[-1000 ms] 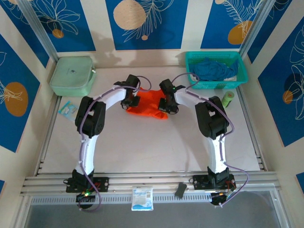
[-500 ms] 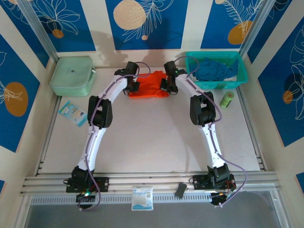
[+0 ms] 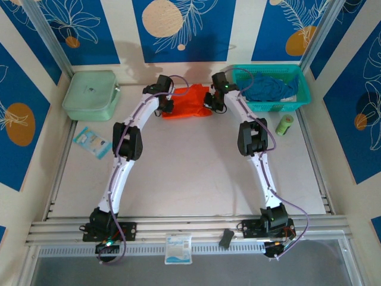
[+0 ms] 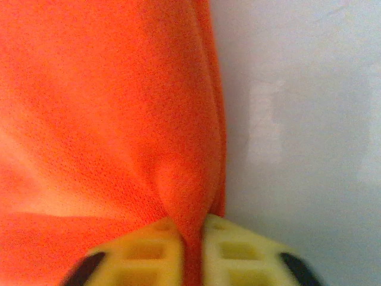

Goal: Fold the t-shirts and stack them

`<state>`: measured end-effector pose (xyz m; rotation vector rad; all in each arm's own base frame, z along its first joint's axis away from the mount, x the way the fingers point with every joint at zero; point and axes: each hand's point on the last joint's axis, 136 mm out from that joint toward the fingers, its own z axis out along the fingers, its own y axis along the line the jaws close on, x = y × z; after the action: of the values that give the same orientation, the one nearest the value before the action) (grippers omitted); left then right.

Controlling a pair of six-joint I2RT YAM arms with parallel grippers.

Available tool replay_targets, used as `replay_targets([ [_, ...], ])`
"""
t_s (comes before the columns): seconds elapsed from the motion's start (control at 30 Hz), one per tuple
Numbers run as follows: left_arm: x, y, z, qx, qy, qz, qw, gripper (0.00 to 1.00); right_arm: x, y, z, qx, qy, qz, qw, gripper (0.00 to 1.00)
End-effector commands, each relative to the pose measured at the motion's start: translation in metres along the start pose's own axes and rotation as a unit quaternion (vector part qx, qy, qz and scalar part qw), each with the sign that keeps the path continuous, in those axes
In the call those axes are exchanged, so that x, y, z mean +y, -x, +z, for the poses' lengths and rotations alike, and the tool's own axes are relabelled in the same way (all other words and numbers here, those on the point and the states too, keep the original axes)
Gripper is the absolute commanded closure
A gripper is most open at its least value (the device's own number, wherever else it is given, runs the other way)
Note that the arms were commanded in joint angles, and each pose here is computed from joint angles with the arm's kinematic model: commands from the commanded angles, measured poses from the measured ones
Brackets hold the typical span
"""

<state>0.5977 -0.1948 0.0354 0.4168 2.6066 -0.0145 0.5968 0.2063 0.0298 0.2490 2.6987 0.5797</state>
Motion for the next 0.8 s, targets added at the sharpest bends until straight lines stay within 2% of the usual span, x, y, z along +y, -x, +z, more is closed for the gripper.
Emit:
replay_targets([
  [0.0,0.009,-0.023,0.020,0.038,0.005,0.003,0.999,0.55,-0.020,-0.023,0.013,0.044,-0.024,0.010,0.999,0.65],
  [0.23,0.014,0.000,-0.019,0.008,0.009,0.003,1.000,0.11,-0.006,-0.007,-0.024,0.019,-0.027,-0.017,0.999,0.22],
  [0.37,0.017,0.022,-0.063,-0.027,0.009,0.002,1.000,0.00,-0.002,0.001,-0.056,0.000,-0.044,-0.033,0.998,0.01],
  [0.57,0.021,0.048,-0.150,-0.096,0.018,0.005,0.995,0.00,0.007,0.002,-0.112,-0.030,-0.062,-0.052,0.996,0.01],
  [0.77,0.021,0.043,-0.242,-0.170,0.012,0.018,0.985,0.01,0.020,-0.012,-0.179,-0.071,-0.067,-0.084,0.992,0.01],
])
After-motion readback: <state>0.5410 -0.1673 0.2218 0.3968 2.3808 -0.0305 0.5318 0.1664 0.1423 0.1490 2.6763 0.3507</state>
